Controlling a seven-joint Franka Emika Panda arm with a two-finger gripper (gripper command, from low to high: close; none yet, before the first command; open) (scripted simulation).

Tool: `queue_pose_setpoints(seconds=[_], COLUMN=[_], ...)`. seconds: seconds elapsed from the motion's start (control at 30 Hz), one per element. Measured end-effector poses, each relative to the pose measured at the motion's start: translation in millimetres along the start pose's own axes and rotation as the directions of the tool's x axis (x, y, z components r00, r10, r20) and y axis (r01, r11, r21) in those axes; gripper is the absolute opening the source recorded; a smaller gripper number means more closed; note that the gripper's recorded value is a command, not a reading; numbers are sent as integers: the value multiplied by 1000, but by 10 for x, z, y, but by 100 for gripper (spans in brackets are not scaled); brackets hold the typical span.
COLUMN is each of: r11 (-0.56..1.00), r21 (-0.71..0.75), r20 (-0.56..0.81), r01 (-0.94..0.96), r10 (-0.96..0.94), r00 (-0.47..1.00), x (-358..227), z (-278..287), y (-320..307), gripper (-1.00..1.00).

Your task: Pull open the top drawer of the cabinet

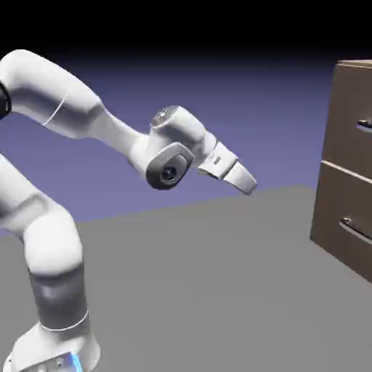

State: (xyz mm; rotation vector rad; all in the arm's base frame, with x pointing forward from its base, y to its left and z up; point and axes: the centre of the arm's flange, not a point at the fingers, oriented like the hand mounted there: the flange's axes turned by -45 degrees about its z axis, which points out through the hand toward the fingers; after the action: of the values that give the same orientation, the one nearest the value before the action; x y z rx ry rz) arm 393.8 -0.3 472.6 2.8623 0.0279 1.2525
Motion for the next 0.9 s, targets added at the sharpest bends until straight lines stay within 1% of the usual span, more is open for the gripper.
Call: queue_pose_setpoints(seconds=[0.2,0.4,0.67,0.9], r11=[988,964,926,891], r21=[-62,-76,-37,37], r20=[-138,-268,-403,-474], r01=[-138,-256,-376,-452], r10=[129,228,330,414], r00=[982,936,853,777], x=[605,1107,1643,2006], z=[-336,-636,-851,-790], y=[183,227,109,-80], gripper=[0,0,0,0])
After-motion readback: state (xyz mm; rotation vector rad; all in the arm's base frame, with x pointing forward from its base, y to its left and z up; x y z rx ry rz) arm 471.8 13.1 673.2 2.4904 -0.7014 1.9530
